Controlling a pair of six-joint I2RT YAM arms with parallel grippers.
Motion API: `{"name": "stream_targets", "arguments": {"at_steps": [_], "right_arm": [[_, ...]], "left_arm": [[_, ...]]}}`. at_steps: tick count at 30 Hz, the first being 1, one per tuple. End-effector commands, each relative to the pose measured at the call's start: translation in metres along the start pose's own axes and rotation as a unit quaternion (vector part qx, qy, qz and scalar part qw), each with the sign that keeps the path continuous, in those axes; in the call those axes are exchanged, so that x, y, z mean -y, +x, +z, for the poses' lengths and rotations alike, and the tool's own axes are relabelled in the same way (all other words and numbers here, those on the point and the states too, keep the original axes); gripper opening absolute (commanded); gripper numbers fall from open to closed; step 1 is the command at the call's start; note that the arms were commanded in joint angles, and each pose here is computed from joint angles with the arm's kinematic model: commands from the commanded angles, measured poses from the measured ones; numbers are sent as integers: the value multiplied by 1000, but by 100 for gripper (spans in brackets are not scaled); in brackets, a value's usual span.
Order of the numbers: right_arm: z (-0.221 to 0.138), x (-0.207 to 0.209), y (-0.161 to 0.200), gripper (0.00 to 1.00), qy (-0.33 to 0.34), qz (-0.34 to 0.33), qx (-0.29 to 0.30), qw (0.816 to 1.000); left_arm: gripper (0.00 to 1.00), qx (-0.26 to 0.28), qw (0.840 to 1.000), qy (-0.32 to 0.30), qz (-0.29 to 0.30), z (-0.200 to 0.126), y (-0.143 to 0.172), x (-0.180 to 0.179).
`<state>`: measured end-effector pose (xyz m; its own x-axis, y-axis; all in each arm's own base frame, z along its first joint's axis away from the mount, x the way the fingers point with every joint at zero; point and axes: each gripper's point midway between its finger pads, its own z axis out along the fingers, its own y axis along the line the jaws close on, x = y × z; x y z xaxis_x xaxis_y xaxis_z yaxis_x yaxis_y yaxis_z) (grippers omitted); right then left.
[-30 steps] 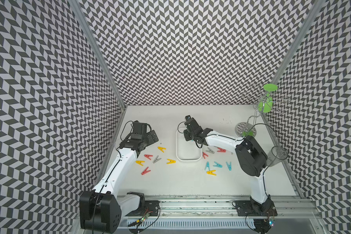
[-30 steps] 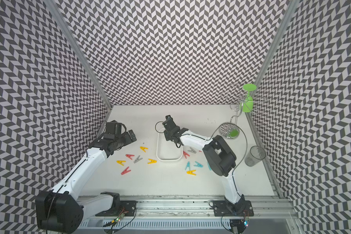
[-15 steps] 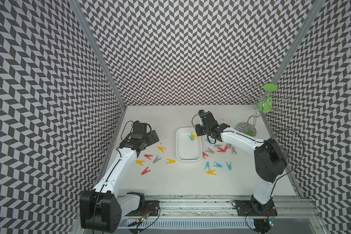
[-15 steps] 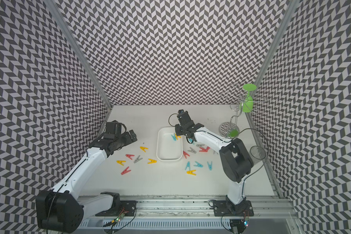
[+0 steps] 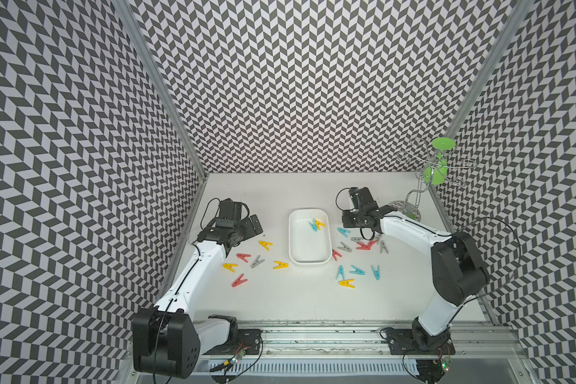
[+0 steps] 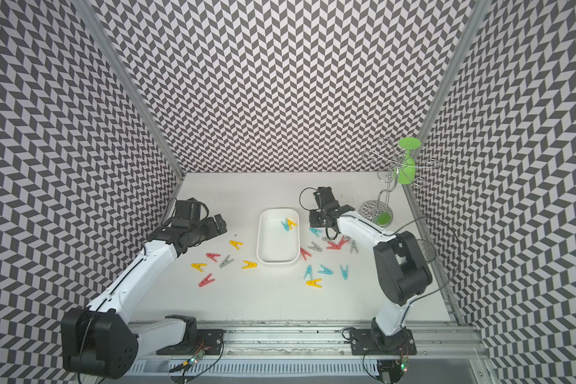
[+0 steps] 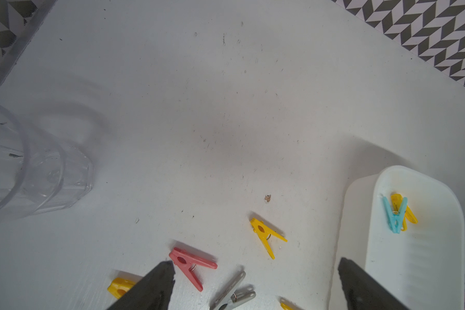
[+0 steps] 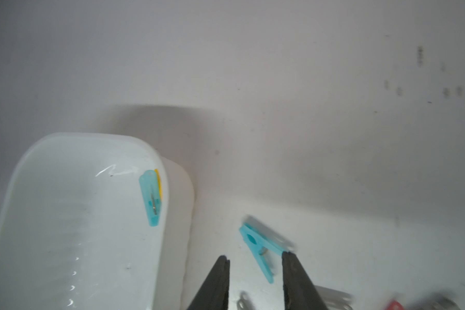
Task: Put the clothespins into the storage box
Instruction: Pick up the clothespin from the center of the board.
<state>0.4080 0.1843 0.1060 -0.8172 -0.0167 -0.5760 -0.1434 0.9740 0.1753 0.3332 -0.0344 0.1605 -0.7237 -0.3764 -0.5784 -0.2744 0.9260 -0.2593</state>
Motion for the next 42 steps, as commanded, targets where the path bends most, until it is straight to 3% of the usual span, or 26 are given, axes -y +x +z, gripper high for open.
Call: {"name": "stream_targets", "arguments": {"at_steps": [1,14,30,42], "right_arm": [[-9,-6,16,35,-22,-10,-12,1000],[21,-12,55,35,-50,-12,-46,998],[57,-8,60,33,-23,-25,-58,998],[56,-9,49,13,-16,-31,-48,998]], "left_arm": [[100,4,1000,9,6,0,-6,4],[100,1,1000,12,4,1,-5,6],[100,10,1000,5,3,-4,-7,2],[100,10,1000,2,0,-4,-5,0]]}}
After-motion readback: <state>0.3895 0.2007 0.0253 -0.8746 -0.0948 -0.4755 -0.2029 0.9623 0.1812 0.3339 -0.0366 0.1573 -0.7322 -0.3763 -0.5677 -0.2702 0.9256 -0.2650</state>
